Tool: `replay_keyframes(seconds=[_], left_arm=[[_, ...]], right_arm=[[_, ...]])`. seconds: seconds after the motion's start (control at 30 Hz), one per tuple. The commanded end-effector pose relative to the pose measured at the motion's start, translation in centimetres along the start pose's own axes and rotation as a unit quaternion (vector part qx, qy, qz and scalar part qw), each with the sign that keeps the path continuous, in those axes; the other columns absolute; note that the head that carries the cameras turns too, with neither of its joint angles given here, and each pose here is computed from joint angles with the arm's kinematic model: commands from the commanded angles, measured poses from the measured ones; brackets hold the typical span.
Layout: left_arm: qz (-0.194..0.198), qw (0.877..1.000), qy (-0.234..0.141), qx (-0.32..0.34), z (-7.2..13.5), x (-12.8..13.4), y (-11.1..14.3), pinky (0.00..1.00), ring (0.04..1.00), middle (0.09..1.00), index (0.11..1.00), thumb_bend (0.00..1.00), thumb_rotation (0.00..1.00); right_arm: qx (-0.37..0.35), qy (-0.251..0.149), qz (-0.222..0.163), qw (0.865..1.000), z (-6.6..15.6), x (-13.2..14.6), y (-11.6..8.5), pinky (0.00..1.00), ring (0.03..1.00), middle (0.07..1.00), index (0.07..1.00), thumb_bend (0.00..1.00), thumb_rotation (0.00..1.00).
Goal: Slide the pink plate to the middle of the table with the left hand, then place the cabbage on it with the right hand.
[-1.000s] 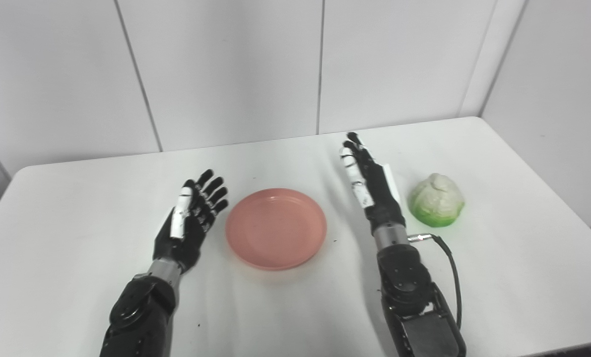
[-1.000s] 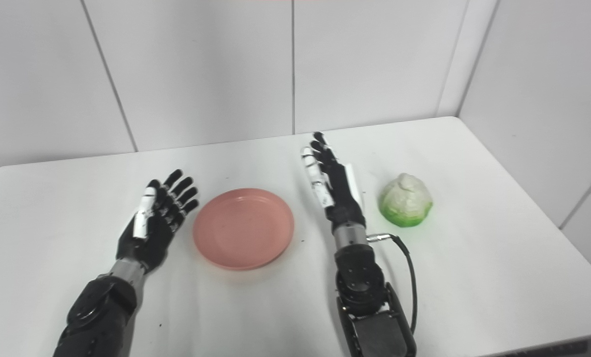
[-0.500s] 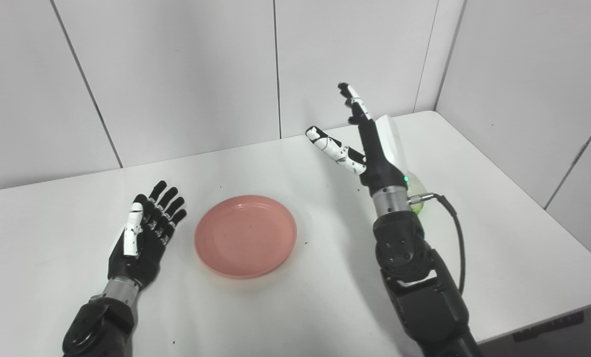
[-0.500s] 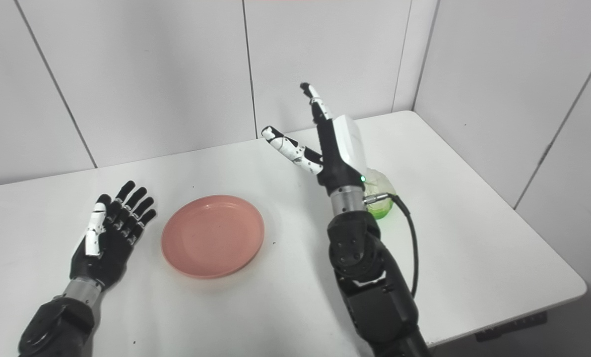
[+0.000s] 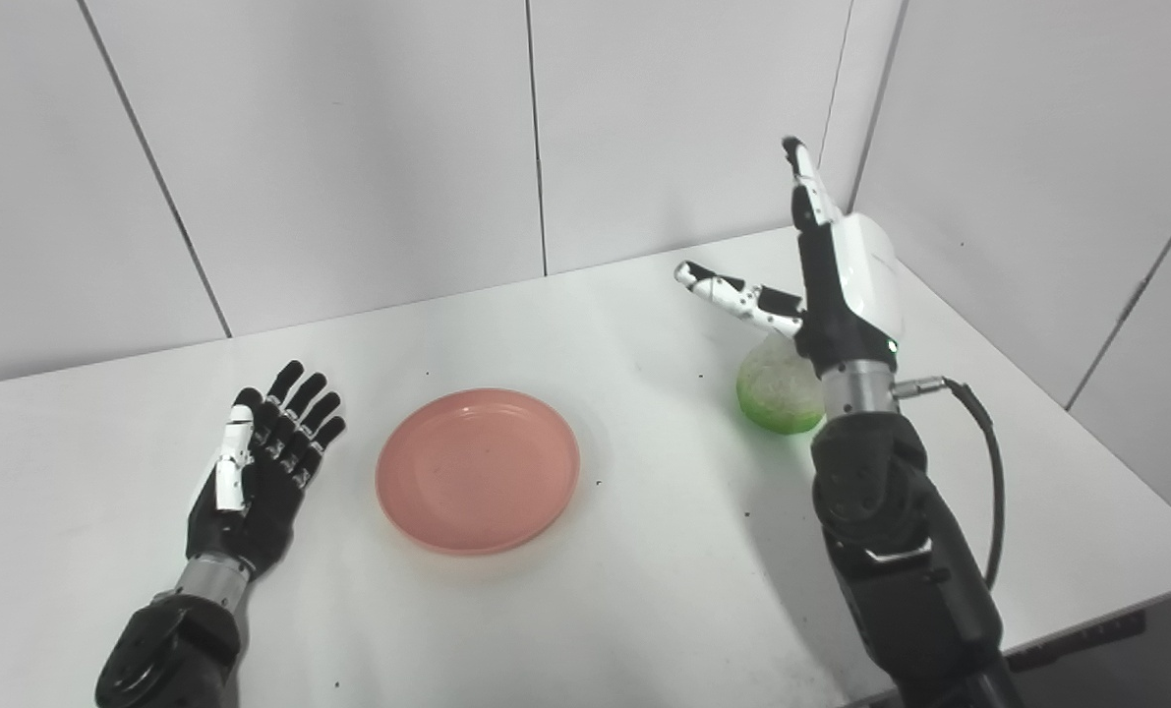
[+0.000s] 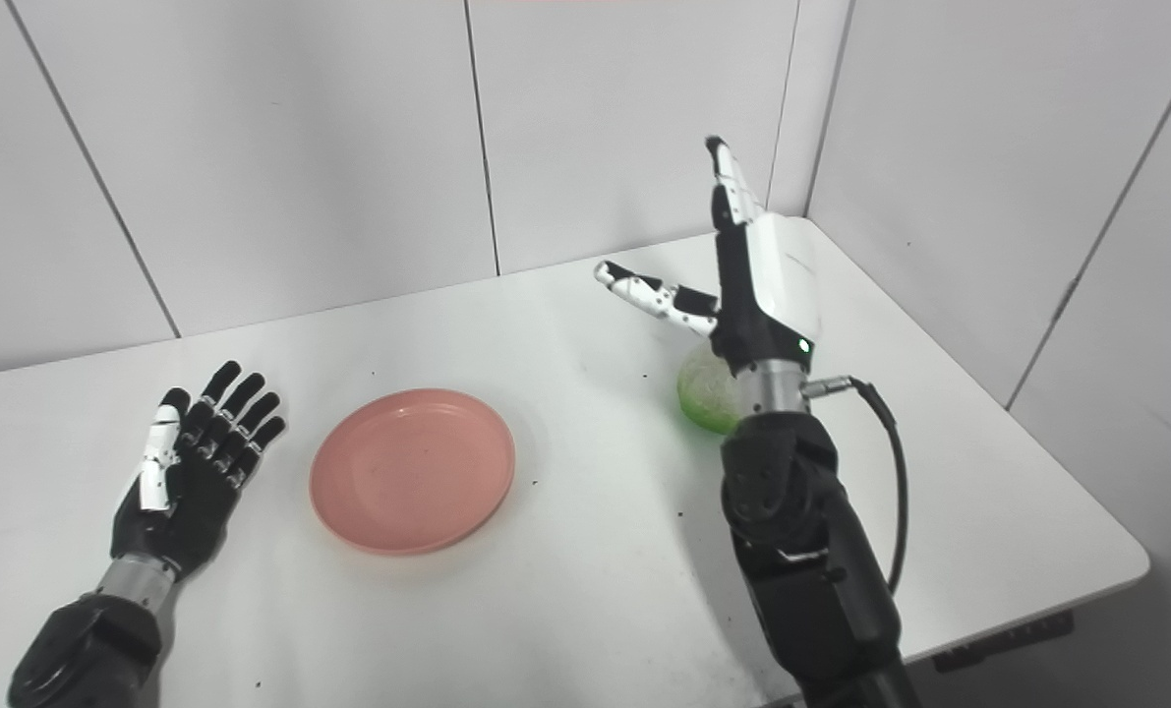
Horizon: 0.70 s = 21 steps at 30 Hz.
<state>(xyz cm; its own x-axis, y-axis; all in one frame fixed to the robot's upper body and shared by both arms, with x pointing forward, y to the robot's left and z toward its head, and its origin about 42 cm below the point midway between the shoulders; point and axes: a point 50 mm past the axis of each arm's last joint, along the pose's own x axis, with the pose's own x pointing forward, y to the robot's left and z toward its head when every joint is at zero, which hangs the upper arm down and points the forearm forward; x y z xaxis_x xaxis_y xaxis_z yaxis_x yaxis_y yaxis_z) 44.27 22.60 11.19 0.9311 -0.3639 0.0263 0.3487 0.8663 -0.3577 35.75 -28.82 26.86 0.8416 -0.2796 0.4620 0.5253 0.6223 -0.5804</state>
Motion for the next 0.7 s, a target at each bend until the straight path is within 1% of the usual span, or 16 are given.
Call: replay_keyframes(seconds=[0.0, 0.07, 0.27, 0.4, 0.43, 0.67], left_arm=[[0.032, 0.998, 0.049, -0.011, -2.4, -1.9, 1.9, 0.95, 0.940, 0.949, 0.938, 0.46, 1.00], [0.033, 0.998, 0.049, -0.015, -2.4, -1.9, 2.0, 0.96, 0.940, 0.949, 0.937, 0.46, 1.00], [0.033, 0.998, 0.051, -0.015, -2.1, -2.0, 2.4, 0.96, 0.941, 0.948, 0.935, 0.46, 1.00], [0.039, 0.998, 0.052, -0.016, -1.9, -2.1, 2.8, 0.94, 0.935, 0.941, 0.927, 0.46, 1.00], [0.041, 0.998, 0.052, -0.018, -1.9, -2.1, 2.9, 0.94, 0.934, 0.938, 0.926, 0.46, 1.00], [0.041, 0.998, 0.052, -0.023, -1.7, -2.2, 3.2, 0.95, 0.939, 0.943, 0.936, 0.45, 1.00]], right_arm=[[0.001, -0.026, -0.040, 0.999, 0.9, 1.0, -1.8, 0.83, 0.923, 0.957, 0.982, 0.98, 0.56], [-0.005, -0.019, -0.041, 0.999, 0.2, 0.7, -2.0, 0.83, 0.923, 0.958, 0.982, 0.99, 0.55], [-0.010, 0.009, -0.043, 0.999, -1.8, -0.2, -1.7, 0.83, 0.915, 0.956, 0.983, 1.00, 0.53], [-0.011, 0.030, -0.040, 0.999, -2.7, -0.4, -1.5, 0.82, 0.925, 0.973, 0.999, 1.00, 0.54], [-0.015, 0.036, -0.036, 0.999, -2.9, -0.5, -1.4, 0.81, 0.928, 0.983, 1.000, 1.00, 0.56], [-0.014, 0.065, -0.014, 0.998, -4.5, -1.1, -0.5, 0.78, 0.924, 0.999, 1.000, 1.00, 0.58]])
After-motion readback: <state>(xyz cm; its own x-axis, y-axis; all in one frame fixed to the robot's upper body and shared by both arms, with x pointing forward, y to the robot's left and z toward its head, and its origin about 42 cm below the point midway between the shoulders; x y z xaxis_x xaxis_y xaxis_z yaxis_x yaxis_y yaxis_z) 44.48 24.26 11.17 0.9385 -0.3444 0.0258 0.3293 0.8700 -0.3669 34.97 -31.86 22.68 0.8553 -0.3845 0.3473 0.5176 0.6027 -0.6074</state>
